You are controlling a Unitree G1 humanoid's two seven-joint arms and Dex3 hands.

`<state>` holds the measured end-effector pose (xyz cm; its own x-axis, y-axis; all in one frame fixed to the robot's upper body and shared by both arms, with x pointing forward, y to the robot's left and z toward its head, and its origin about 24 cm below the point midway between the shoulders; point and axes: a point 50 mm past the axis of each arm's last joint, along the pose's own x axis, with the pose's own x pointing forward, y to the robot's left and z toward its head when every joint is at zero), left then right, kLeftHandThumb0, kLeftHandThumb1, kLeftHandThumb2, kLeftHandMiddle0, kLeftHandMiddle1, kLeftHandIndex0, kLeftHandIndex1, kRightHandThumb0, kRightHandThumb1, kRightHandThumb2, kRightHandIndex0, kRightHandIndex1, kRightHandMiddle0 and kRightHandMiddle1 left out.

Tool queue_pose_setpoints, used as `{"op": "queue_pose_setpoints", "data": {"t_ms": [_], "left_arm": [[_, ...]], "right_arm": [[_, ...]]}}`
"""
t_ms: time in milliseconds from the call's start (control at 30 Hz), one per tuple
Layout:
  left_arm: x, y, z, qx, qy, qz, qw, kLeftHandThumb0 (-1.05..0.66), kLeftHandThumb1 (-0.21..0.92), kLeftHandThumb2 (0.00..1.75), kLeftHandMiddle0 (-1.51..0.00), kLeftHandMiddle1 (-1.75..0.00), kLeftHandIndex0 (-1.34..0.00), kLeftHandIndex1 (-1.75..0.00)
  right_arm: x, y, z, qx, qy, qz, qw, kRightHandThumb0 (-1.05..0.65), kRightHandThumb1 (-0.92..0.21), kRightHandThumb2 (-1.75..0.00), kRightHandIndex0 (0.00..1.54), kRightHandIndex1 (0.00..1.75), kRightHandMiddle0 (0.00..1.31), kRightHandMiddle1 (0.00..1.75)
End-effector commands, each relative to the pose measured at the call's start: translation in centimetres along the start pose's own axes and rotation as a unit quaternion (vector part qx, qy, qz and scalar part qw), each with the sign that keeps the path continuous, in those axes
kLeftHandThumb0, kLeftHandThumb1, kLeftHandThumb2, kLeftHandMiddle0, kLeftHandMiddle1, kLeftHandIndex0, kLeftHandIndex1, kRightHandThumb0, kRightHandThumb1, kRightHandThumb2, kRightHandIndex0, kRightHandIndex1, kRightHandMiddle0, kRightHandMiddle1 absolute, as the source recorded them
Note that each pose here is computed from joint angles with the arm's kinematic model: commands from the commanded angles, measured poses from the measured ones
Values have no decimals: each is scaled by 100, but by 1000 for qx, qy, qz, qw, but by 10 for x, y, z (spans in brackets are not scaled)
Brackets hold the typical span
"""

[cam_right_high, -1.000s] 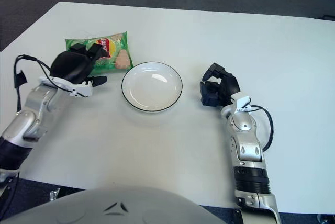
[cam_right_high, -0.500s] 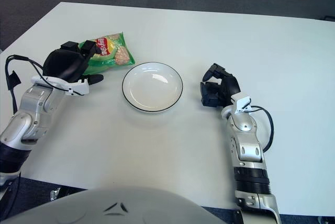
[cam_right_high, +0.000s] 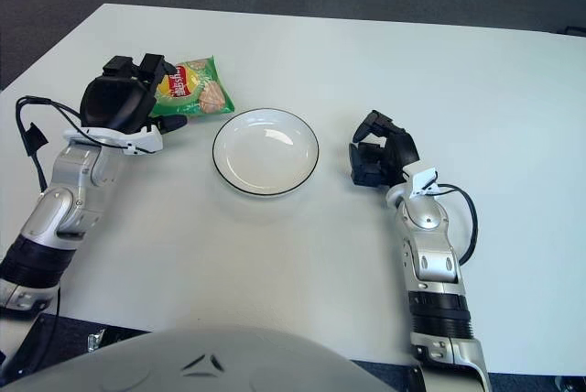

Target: Put the snack into the plate.

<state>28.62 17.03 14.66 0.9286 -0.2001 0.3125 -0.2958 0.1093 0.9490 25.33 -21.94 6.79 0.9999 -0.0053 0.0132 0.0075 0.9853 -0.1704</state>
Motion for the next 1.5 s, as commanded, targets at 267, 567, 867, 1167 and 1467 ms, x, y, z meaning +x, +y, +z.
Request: {"op": "queue_pose_setpoints", "data": {"t_ms": [267, 567, 867, 1167, 1467], "left_arm": [[13, -4, -1, 17, 1, 36, 999, -74, 89, 55, -7, -51, 0, -79], [29, -15, 1, 27, 30, 25, 999, -89, 92, 45, 0, -15, 0, -42], [52, -32, 2, 28, 43, -30, 998, -103, 92, 45, 0, -1, 0, -20], [72, -68, -4, 28, 34, -104, 994, -105, 92, 42, 0, 0, 0, -3], [78, -91, -10, 17, 29, -198, 980, -105, 92, 44, 0, 0, 0, 0]], "right_arm": [[-17, 3, -40, 10, 100, 0, 995, -48, -32, -131, 126, 175, 61, 175], [-16, 2, -41, 6, 102, -2, 995, -48, -33, -130, 125, 175, 60, 175], [-16, 3, -40, 6, 99, 0, 995, -48, -32, -131, 125, 175, 61, 175], [-16, 3, -40, -6, 100, 4, 995, -48, -31, -132, 127, 175, 61, 175], [-17, 3, -39, 3, 101, -1, 995, -48, -31, -132, 126, 175, 61, 175]]}}
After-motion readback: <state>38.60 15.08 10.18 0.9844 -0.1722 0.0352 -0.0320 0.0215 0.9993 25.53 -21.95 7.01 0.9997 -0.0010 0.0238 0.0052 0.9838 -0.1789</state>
